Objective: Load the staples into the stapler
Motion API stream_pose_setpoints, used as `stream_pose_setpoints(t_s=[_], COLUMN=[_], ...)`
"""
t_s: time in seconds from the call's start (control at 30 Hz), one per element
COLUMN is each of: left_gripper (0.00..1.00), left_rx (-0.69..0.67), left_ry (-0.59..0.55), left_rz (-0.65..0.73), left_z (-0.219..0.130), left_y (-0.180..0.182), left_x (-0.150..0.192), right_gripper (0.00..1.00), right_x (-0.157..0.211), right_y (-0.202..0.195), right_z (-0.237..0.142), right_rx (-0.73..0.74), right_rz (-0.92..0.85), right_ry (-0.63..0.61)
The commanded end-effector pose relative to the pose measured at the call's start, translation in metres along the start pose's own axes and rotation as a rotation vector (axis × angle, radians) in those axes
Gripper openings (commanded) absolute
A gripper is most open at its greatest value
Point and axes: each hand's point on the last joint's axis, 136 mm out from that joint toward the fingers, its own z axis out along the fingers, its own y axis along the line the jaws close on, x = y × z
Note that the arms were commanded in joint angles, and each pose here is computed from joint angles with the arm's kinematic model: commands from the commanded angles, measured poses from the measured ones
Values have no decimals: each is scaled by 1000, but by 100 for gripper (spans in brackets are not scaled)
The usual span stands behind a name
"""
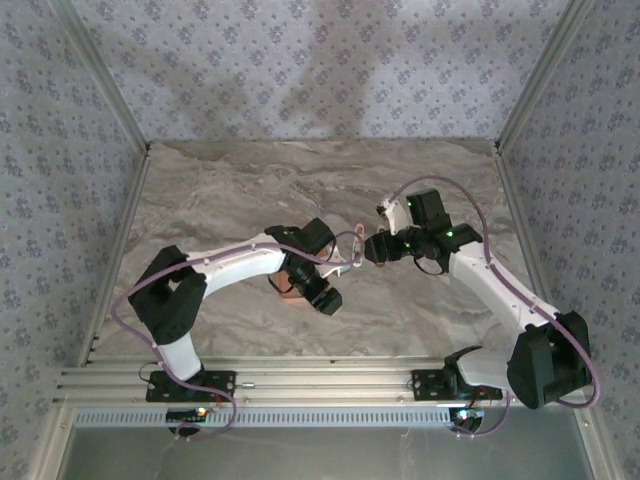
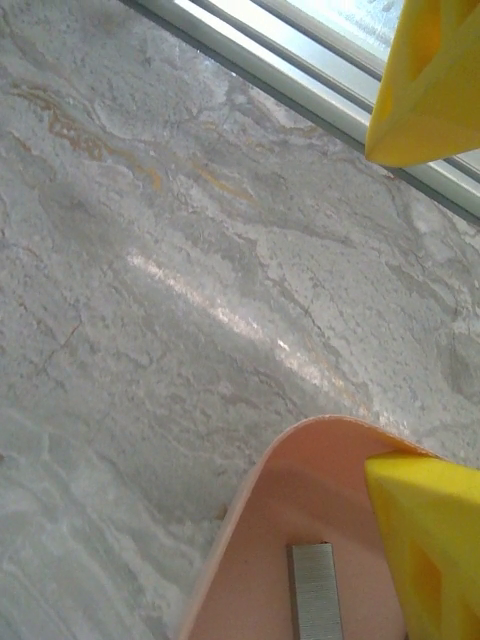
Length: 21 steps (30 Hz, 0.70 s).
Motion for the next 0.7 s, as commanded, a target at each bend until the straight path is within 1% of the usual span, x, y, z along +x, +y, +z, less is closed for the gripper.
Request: stream_pose_setpoints(t_s=[0.0,0.2,0.23,0.43,0.67], left_gripper=[75,77,77,78,81], left_rx=[45,21,15,-33,-144], left_ry=[-35,-102,-146,-298,-533], left_rz=[25,26,31,-38,-167], left_z=[-9,-30,-35,-71,-127], left_y=[-15,-16,-15,2,38], left_x=[-7,-14,-22,-32,-32], right_gripper=[54,54,54,54,54], right_x=[1,-2,-2,-8,-15], right_y=[2,7,8,16,27], right_z=[-3,-4,-4,-5,-5], right_rx=[13,28,30,36,36], right_rz=[6,-10,-10,-33,-58], right_ry=[-3,0,0,-7,-24])
